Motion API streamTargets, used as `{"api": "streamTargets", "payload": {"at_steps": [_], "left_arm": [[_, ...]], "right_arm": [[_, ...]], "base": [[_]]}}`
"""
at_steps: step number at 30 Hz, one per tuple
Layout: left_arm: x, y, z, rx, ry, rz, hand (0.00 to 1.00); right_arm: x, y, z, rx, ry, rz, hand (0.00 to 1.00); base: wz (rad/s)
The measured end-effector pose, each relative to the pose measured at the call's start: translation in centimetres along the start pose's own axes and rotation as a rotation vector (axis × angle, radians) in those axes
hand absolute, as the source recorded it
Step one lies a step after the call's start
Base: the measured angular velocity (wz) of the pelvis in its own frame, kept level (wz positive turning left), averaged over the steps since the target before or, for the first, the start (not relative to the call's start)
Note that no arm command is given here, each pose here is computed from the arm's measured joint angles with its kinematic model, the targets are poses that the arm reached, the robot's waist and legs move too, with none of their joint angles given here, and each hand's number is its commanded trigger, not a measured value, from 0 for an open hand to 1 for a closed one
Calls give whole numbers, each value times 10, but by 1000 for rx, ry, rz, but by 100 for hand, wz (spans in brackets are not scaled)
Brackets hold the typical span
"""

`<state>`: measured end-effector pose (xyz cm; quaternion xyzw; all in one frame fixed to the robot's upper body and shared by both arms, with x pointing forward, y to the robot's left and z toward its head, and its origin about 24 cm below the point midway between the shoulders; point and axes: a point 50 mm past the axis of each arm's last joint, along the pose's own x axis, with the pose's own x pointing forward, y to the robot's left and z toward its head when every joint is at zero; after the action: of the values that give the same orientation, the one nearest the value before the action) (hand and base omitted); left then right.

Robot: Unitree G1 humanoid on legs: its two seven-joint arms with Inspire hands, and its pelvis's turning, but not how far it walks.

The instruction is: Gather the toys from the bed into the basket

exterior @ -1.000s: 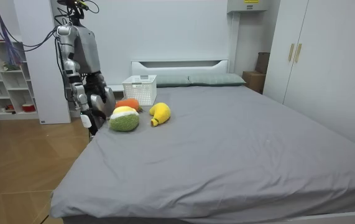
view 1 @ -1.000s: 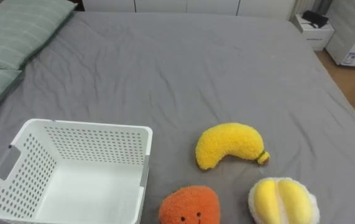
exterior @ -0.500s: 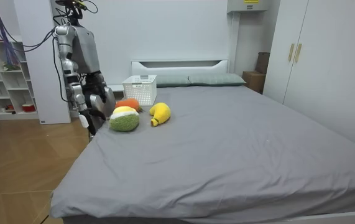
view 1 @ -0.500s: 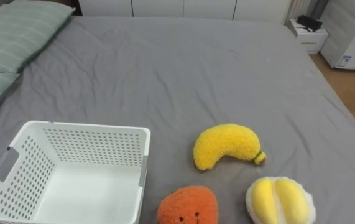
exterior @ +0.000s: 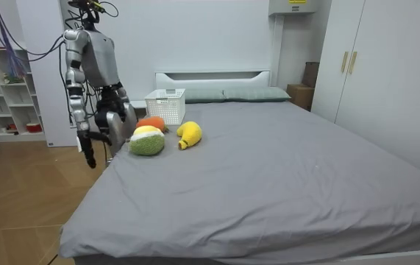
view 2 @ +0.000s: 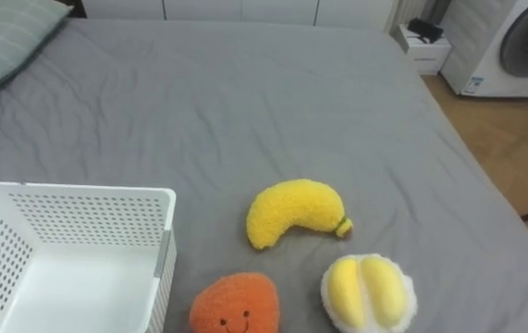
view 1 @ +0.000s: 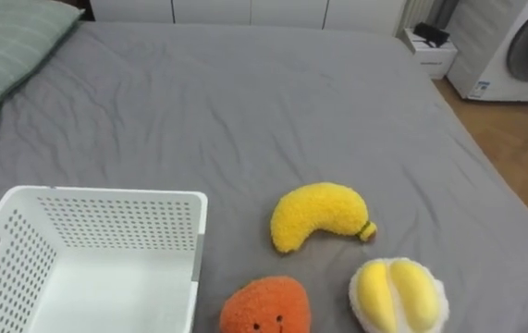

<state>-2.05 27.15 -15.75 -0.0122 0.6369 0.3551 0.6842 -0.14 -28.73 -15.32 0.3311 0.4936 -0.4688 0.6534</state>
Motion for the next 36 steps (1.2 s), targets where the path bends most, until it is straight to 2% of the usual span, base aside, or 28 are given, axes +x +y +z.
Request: {"api": "streamTargets", "payload": {"at_steps": [1,4,6,9,15,18,25,30,36], "left_arm": [[0,2,4,0,-14,4,0],[1,5,12,18,-46,8,0],[0,3,19,51,-83,-2,0],[-1,-1,23,60,-99,-11,0],[-3,-9,19,110,-104,-38,0],[-5,-15,18,112,-109,-52,0],[-7,-23,12,116,-95,-72,0],[-6,-22,9,122,-86,-90,0],[-6,-22,9,111,-66,-110,0]], "right_arm": [[-2,14,23,-23,-82,21,0],[-13,46,61,-79,-241,80,0],[-36,84,92,-117,-411,182,0],[-65,122,118,-159,-586,281,0],[-124,168,137,-290,-872,445,0],[-137,185,135,-344,-914,521,0],[-133,199,116,-601,-947,538,0],[-103,195,93,-843,-839,478,0],[-91,190,85,-1076,-818,415,0]], "base": [[-27],[-12],[0],[0],[4],[0],[1],[6],[3]]}}
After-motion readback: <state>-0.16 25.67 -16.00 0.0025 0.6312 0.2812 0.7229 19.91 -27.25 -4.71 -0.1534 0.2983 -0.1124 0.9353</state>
